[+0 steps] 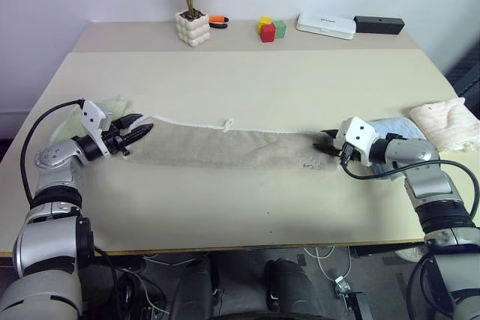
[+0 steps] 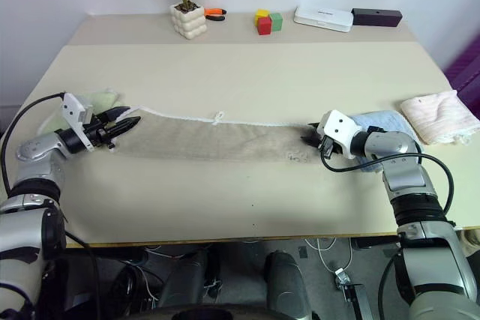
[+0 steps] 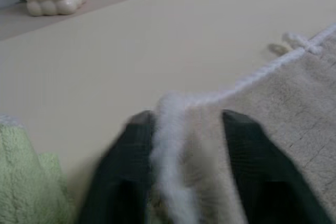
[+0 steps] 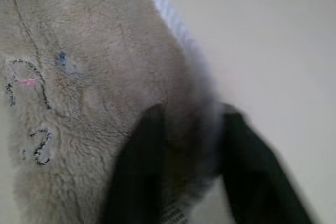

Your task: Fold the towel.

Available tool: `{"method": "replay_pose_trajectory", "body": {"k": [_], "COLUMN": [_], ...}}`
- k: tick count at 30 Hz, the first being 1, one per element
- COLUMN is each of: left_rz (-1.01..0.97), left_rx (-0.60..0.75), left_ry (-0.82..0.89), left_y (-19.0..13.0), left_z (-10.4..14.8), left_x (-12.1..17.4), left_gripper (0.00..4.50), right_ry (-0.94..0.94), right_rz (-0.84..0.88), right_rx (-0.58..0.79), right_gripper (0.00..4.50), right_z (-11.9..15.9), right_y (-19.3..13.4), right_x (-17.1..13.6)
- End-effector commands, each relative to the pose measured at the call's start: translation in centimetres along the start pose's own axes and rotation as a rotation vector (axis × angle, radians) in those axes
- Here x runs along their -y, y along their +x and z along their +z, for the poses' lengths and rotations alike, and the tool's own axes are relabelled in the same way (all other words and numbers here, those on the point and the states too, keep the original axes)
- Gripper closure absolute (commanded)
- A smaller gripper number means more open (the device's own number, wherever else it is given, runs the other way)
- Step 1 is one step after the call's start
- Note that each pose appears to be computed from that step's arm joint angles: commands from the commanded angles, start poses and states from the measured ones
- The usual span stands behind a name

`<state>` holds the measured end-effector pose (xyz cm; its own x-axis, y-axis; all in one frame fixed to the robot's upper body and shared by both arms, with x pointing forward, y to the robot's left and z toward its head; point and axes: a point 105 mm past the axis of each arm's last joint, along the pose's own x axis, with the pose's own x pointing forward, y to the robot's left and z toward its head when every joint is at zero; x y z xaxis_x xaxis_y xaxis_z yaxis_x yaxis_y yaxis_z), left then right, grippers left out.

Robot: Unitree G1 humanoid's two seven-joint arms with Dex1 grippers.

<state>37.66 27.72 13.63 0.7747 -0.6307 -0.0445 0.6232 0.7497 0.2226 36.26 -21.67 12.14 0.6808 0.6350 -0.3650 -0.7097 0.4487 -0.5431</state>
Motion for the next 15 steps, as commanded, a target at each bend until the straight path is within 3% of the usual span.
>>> {"method": "replay_pose_trajectory", "body": {"k": [1, 2, 3, 6, 9, 11, 15], "left_rz": [-0.008, -0.001, 0.009, 0.023, 0.006, 0.018, 0.06], "left_rx": [0.102, 0.119, 0.145, 0.219, 0.315, 0.402, 0.49], "left_ry": [0.044, 0.042, 0.056, 0.01, -0.045, -0.094, -0.203], "left_y": [0.2, 0.2, 0.2, 0.3, 0.6, 0.9, 2.4], "left_z": [3.0, 3.4, 4.1, 5.8, 8.0, 9.5, 10.3], "left_x": [-0.6, -0.7, -1.0, -1.5, -1.4, -1.2, 0.1], "left_gripper": [0.46, 0.0, 0.0, 0.0, 0.98, 2.0, 4.07], "right_ry": [-0.018, -0.014, -0.008, 0.035, 0.037, 0.159, 0.267], "right_rz": [-0.095, -0.108, -0.126, -0.166, -0.332, -0.448, -0.477], "right_rx": [0.045, 0.039, 0.043, 0.092, 0.164, 0.268, 0.343], "right_gripper": [1.05, 0.58, 0.12, 0.12, 1.17, 2.23, 4.33], "right_z": [1.6, 1.6, 1.7, 2.5, 4.1, 5.8, 8.2], "right_y": [-0.8, -0.9, -1.2, -1.8, -3.0, -3.2, -1.1], "right_x": [2.4, 2.7, 3.1, 3.8, 5.9, 6.8, 4.4]}}
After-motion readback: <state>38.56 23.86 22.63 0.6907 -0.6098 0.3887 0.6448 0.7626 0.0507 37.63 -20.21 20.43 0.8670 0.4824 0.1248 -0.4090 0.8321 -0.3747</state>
